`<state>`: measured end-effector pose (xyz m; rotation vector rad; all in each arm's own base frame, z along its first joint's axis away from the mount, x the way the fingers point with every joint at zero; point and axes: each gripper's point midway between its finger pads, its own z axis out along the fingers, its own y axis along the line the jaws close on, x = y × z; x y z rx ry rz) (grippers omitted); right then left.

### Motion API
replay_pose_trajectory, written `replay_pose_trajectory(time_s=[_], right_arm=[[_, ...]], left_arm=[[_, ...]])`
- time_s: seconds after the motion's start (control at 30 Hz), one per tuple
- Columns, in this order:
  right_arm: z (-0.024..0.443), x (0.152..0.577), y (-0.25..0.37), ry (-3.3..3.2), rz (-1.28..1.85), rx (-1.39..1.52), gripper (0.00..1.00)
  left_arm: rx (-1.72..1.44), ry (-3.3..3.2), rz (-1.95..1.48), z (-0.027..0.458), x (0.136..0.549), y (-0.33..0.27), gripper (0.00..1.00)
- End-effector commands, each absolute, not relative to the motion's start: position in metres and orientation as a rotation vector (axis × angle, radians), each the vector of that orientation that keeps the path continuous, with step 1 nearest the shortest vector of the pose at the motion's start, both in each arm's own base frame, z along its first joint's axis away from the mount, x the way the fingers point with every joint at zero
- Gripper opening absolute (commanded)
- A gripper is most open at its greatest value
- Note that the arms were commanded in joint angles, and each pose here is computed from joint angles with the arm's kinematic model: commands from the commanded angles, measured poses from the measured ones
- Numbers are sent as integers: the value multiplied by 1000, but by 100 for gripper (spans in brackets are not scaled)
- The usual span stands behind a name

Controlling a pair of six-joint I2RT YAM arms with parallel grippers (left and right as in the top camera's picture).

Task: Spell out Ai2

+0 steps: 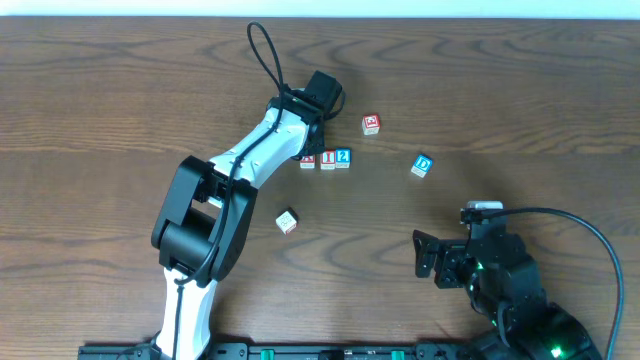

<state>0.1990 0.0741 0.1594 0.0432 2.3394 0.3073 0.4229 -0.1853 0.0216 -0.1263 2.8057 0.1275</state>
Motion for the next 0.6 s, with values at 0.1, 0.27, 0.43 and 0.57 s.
replay_pose_trajectory(time_s=[0.1, 0.27, 0.43, 0.57], right_arm=[[159, 199, 73, 2338, 310, 58, 99], [159, 199, 73, 2339, 310, 58, 99], [159, 199, 73, 2338, 310, 58, 99], [159, 199, 73, 2339, 310, 58, 99]], left_arm=[[-146, 2741, 110, 50, 435, -183, 16], [-147, 2742, 116, 52, 434, -182, 9], [-180, 2759, 112, 51, 429, -181, 6], [-189, 2787, 92, 48, 424, -183, 6]])
